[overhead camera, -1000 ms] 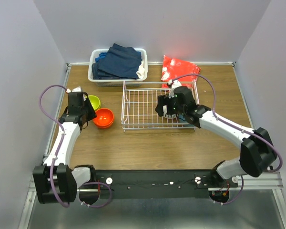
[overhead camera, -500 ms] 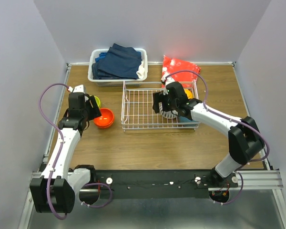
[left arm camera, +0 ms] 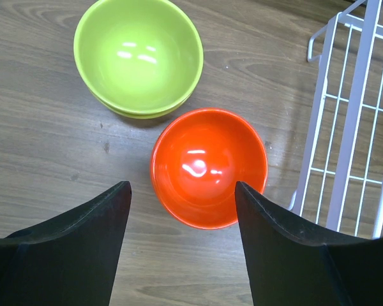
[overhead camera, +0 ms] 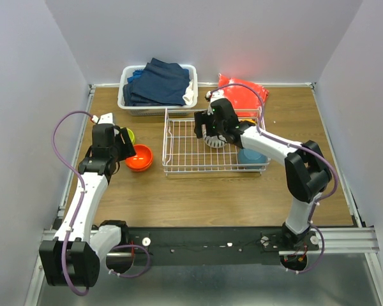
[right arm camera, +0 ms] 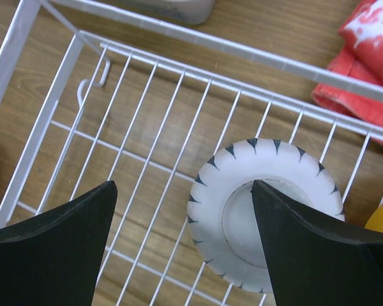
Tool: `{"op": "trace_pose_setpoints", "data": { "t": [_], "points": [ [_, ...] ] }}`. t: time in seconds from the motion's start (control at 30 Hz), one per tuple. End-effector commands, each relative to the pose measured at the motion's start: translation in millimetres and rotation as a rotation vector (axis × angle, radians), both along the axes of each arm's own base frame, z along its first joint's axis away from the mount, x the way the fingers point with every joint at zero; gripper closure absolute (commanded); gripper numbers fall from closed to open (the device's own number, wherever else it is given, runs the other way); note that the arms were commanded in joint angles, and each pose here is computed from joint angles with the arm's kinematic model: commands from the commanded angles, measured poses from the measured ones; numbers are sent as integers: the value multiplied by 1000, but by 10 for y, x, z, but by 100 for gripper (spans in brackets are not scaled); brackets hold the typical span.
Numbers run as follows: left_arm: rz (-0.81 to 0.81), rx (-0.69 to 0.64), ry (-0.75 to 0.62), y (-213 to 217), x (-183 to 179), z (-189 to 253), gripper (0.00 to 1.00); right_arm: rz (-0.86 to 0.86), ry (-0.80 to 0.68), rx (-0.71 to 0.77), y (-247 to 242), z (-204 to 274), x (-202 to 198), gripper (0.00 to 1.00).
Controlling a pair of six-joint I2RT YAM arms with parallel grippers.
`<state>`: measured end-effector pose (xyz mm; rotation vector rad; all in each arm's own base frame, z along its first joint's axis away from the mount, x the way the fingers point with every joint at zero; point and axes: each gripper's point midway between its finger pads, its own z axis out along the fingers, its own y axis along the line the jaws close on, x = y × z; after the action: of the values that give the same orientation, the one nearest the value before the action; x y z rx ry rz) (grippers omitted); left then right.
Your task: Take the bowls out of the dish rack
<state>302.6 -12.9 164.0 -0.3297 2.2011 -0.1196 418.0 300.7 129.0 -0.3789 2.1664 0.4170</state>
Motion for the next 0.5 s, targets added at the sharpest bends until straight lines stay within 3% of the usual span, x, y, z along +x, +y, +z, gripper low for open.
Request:
{"op": "trace_pose_setpoints", "data": {
  "t": [0.0,0.23,0.47],
  "points": [
    [-2,24,-14,12,-39,37,25,-36,-11,-82,-7,-235,200,6],
    [-7,29,-20,-4,-50,53,25,-14,-72,-122,49,-79,374,6],
    [-20,25,-23,-35,-46,58,25,101,-104,-191,-74,174,108,7]
  ]
}}
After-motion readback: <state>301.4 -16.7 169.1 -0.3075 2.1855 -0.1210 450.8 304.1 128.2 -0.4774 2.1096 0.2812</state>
